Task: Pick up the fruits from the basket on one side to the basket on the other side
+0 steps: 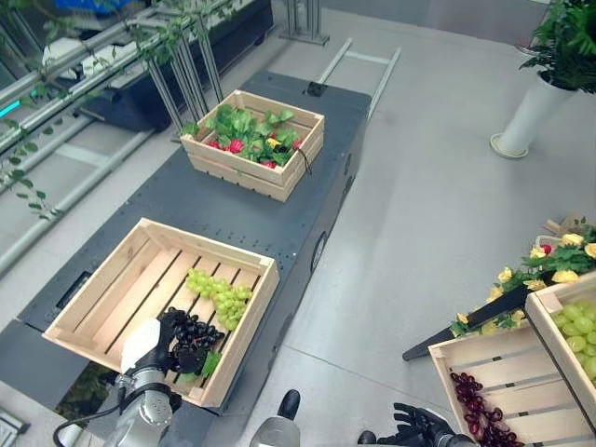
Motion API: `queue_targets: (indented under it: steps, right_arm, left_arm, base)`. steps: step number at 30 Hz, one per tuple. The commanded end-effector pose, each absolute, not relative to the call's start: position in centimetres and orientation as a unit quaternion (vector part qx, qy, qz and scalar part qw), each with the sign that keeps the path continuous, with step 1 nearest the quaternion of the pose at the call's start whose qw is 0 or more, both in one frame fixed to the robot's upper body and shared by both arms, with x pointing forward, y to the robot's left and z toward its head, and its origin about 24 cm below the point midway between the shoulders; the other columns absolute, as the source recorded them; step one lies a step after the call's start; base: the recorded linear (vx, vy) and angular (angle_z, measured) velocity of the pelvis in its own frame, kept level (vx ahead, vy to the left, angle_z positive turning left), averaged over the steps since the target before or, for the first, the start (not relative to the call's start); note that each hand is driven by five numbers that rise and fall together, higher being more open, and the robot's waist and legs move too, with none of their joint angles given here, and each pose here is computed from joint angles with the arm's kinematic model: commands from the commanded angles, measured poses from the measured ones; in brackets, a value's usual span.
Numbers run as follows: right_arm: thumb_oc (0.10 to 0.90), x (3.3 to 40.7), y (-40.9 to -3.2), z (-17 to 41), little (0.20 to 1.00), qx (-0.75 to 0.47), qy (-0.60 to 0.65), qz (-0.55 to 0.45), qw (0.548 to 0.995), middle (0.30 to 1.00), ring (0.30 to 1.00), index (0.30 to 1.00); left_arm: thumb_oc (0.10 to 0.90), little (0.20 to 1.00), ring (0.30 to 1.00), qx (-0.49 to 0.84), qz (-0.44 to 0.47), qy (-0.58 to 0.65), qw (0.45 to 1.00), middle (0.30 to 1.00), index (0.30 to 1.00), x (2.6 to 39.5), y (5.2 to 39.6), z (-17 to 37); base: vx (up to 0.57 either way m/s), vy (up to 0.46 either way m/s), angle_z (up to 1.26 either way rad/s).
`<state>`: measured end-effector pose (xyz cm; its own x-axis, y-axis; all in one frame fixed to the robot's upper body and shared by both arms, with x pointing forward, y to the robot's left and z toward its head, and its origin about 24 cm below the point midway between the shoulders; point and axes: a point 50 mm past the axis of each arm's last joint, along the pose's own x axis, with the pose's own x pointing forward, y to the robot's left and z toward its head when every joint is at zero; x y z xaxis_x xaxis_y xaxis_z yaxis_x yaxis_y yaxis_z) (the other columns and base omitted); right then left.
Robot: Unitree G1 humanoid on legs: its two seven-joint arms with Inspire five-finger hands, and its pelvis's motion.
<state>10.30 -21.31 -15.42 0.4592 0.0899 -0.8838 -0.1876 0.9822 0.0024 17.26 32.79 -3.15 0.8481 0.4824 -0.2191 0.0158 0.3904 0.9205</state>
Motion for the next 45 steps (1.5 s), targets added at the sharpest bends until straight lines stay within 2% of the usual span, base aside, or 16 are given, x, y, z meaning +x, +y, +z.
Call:
queue_targets:
  steps: [1,18,24,30,39,45]
  right_arm:
    - [0.8,13.1,-20.1,-14.2,0.9,-0.03,0.446,0.107,0.888,0.9,0.9,0.9]
    - [0.8,15.9,-20.2,-12.8,0.9,-0.013,0.385,0.105,0.917,0.9,0.9,0.9]
    - [0.8,17.2,-20.2,-12.1,0.9,-0.001,0.367,0.098,0.925,0.9,0.9,0.9]
    - [0.8,18.6,-20.5,-11.2,0.9,-0.01,0.345,0.1,0.933,0.9,0.9,0.9]
    - [0.8,19.8,-20.8,-10.3,0.9,-0.03,0.328,0.102,0.939,0.9,0.9,0.9]
    - [0.8,20.1,-20.5,-10.1,0.9,-0.022,0.325,0.103,0.94,0.9,0.9,0.9]
  left_arm:
    - [0.8,0.9,0.9,0.608,0.248,0.149,0.739,0.9,0.9,19.7,36.6,2.2]
    - [0.8,0.9,0.9,0.683,0.367,0.098,0.624,0.9,0.9,22.4,40.0,6.6]
    - [0.8,0.9,0.9,0.686,0.389,0.059,0.612,0.9,0.9,24.0,40.3,9.0]
    - [0.8,0.9,0.9,0.686,0.369,0.101,0.619,0.9,0.9,25.1,40.2,8.8]
    - [0.8,0.9,0.9,0.671,0.353,0.192,0.623,0.9,0.9,23.9,42.1,8.4]
    - [0.8,0.9,0.9,0.679,0.366,0.185,0.61,0.9,0.9,23.7,43.0,9.8]
  base:
    - [0.0,0.0,0.0]
    - [-0.03,0.026,0.0]
    - [-0.08,0.023,-0.08]
    - [-0.07,0.036,-0.11]
    - [-0.05,0.018,-0.02]
    - [-0.02,-0.041,0.01]
